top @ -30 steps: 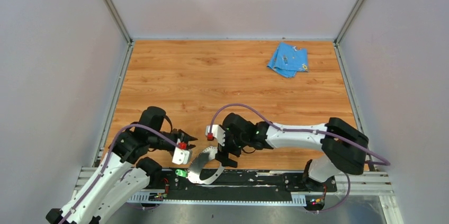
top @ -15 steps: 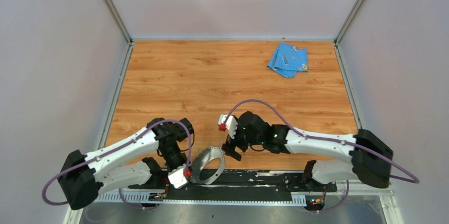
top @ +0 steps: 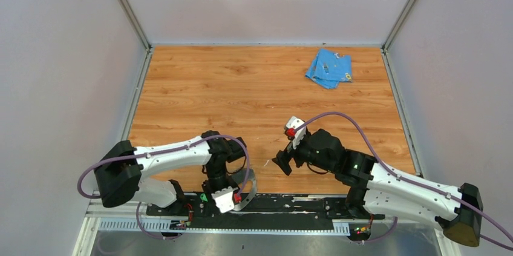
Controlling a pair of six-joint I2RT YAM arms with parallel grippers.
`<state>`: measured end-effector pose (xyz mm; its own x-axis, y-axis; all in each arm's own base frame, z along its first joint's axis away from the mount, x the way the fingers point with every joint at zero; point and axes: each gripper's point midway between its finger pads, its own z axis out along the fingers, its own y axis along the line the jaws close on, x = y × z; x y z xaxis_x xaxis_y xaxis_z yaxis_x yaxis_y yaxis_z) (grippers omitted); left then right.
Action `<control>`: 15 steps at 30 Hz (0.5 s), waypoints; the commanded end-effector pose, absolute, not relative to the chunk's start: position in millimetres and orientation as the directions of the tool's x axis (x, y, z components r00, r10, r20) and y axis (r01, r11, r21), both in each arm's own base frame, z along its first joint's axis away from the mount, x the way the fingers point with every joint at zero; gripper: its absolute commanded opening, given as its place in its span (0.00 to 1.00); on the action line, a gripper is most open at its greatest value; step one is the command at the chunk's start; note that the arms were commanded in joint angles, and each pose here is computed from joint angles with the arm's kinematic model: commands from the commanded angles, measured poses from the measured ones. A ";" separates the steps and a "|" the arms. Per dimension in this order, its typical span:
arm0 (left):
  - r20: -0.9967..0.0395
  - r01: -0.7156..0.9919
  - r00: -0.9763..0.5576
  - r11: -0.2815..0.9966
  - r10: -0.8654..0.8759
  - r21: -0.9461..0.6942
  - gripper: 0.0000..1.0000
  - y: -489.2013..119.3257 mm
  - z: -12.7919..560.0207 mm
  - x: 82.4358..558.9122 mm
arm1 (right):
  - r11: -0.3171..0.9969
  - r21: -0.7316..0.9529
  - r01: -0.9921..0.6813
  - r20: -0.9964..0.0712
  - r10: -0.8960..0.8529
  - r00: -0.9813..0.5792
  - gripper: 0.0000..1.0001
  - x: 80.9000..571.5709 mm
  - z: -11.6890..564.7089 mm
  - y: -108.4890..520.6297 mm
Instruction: Put the keys on the keyring
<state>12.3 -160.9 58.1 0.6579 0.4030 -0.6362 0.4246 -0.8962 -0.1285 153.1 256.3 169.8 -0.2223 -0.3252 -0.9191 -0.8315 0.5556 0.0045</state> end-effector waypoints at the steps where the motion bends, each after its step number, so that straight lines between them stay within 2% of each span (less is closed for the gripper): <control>1: -0.558 0.482 0.656 -0.851 0.508 -0.207 0.55 -172.8 50.6 14.5 | 0.638 -0.008 -0.770 -0.898 -0.344 -0.275 1.00 158.6 152.5 231.3; 5: -0.502 0.551 0.650 -0.809 0.570 -0.205 0.49 -178.0 39.4 15.5 | 0.649 -0.018 -0.760 -0.912 -0.322 -0.253 1.00 160.0 159.2 224.9; 9: -0.458 0.576 0.660 -0.792 0.596 -0.201 0.47 -175.0 33.7 17.9 | 0.659 -0.026 -0.752 -0.920 -0.310 -0.240 1.00 160.9 165.2 219.3; 15: -0.436 0.595 0.662 -0.781 0.610 -0.188 0.44 -169.0 24.8 12.0 | 0.670 -0.031 -0.741 -0.924 -0.302 -0.235 1.00 162.4 167.9 214.9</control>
